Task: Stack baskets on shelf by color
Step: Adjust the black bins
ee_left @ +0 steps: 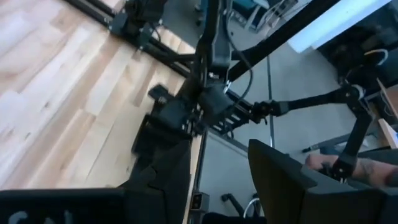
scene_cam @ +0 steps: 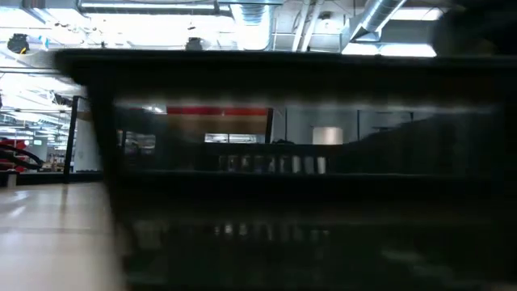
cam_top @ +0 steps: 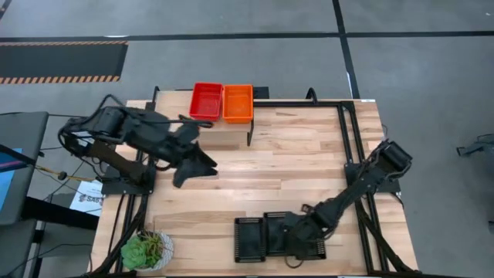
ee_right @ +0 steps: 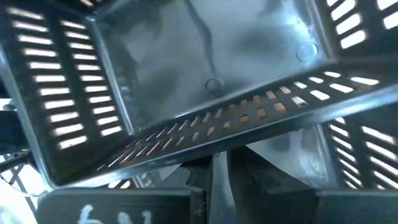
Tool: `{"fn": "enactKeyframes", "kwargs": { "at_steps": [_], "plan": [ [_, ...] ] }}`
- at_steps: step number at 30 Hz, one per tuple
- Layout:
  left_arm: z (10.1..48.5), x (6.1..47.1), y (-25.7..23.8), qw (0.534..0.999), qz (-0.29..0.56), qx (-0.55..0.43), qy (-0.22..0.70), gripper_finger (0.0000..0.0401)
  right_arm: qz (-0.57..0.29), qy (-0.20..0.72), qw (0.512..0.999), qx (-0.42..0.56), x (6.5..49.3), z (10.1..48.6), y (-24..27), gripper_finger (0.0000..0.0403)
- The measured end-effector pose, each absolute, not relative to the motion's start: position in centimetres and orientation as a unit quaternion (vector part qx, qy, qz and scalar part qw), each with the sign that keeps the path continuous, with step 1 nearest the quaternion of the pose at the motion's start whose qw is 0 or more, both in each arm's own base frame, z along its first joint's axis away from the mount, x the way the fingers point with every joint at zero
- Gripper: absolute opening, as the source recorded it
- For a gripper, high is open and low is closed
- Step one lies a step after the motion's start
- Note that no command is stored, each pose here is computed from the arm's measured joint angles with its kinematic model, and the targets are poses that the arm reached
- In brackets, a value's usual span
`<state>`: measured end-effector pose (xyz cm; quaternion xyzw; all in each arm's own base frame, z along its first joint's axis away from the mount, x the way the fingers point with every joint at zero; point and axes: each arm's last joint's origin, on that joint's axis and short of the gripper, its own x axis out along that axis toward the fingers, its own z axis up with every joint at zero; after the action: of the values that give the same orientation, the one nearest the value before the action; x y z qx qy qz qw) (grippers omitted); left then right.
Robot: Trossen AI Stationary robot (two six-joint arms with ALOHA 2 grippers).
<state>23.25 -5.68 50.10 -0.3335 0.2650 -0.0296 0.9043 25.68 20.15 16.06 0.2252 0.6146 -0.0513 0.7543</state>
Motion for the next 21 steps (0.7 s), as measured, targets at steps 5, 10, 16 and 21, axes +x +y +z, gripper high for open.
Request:
{"fn": "enactKeyframes", "kwargs": {
  "at_steps": [5, 10, 16, 21],
  "plan": [
    [51.1, 21.1, -5.8, 0.915, -0.037, -0.322, 0.241, 0.0149, -0.012, 0.604, 0.774, 0.191, 30.0, 16.0, 19.6, 0.0069],
    [51.7, 19.5, -5.4, 0.92, -0.038, -0.316, 0.229, 0.0149, 0.083, 0.596, 0.79, 0.119, 34.1, 15.7, 19.0, 0.0069],
    [51.9, 18.3, -4.9, 0.923, -0.028, -0.311, 0.226, 0.0149, 0.187, 0.562, 0.805, 0.034, 38.4, 15.8, 17.9, 0.0069],
    [51.9, 17.9, -4.8, 0.919, -0.016, -0.32, 0.232, 0.0149, 0.229, 0.518, 0.824, -0.022, 41.6, 16.7, 16.6, 0.0069]
  ]
}}
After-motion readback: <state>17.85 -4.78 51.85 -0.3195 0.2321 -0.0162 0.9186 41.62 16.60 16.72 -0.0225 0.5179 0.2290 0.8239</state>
